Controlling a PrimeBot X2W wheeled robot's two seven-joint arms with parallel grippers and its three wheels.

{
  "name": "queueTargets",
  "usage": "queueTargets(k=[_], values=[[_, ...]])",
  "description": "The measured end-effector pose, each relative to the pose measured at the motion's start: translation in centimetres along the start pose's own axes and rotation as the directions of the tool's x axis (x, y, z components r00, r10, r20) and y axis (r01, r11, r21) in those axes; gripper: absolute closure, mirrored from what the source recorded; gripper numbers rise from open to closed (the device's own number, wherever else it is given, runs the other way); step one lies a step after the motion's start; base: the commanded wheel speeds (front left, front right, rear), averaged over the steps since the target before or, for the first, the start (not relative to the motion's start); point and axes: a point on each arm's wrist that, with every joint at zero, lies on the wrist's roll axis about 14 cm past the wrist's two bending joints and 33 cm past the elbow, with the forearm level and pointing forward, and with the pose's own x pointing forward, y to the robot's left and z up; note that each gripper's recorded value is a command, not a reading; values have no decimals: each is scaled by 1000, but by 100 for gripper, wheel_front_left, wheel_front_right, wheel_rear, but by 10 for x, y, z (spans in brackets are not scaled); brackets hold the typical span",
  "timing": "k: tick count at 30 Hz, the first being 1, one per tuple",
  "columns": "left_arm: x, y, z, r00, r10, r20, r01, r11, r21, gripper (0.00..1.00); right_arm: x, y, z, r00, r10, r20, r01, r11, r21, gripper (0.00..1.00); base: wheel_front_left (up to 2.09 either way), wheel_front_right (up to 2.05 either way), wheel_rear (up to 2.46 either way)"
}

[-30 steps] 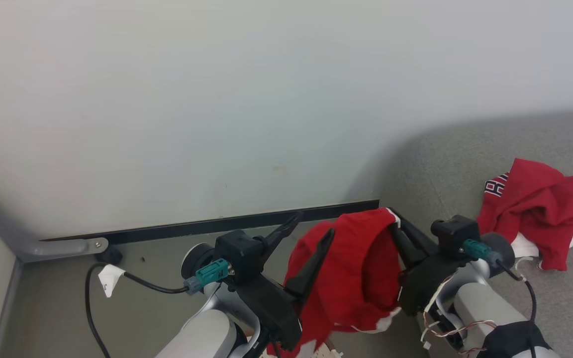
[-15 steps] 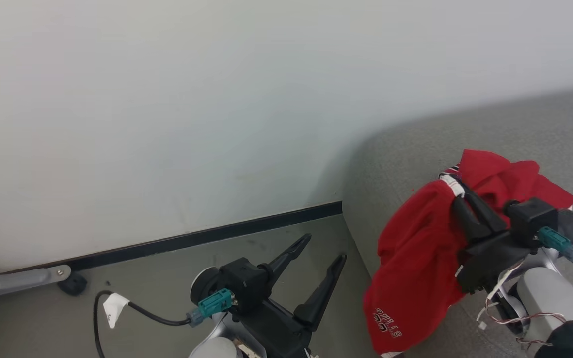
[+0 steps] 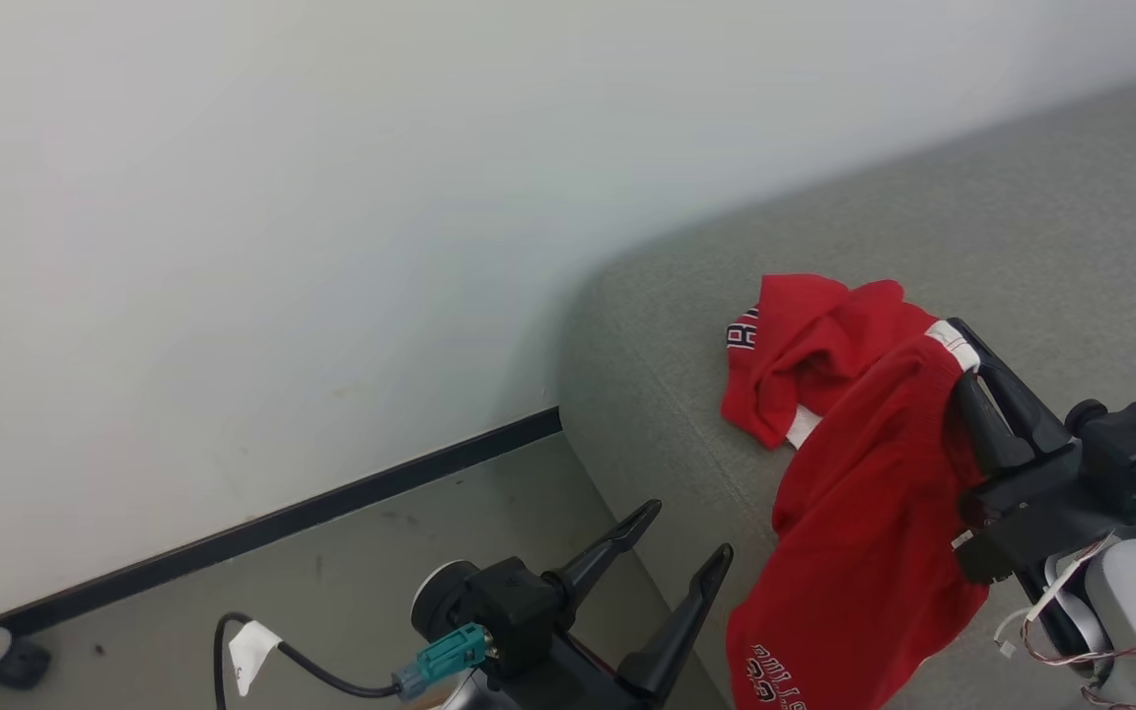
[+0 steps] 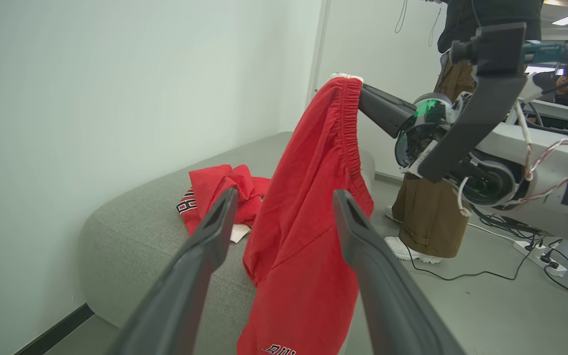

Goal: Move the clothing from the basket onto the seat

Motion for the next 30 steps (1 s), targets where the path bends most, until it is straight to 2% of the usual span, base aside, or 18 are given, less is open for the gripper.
queueTargets(k=[12,16,24,30], values=[[22,-38,-22,989,-138,-43,136,990,-42,0,-33,-54,9,987,-159,-5,159,987,2,100,0,0,0],[23,-31,-28,990,-131,-59,129,991,-44,0,-14,-78,27,980,-195,36,196,981,-7,100,0,0,0],[25,-4,-20,995,-88,-40,87,996,-22,0,41,-132,97,946,-255,200,271,961,-58,100,0,0,0],[24,17,-9,999,-47,-19,47,999,2,0,62,-176,113,924,-318,212,347,931,-115,100,0,0,0]])
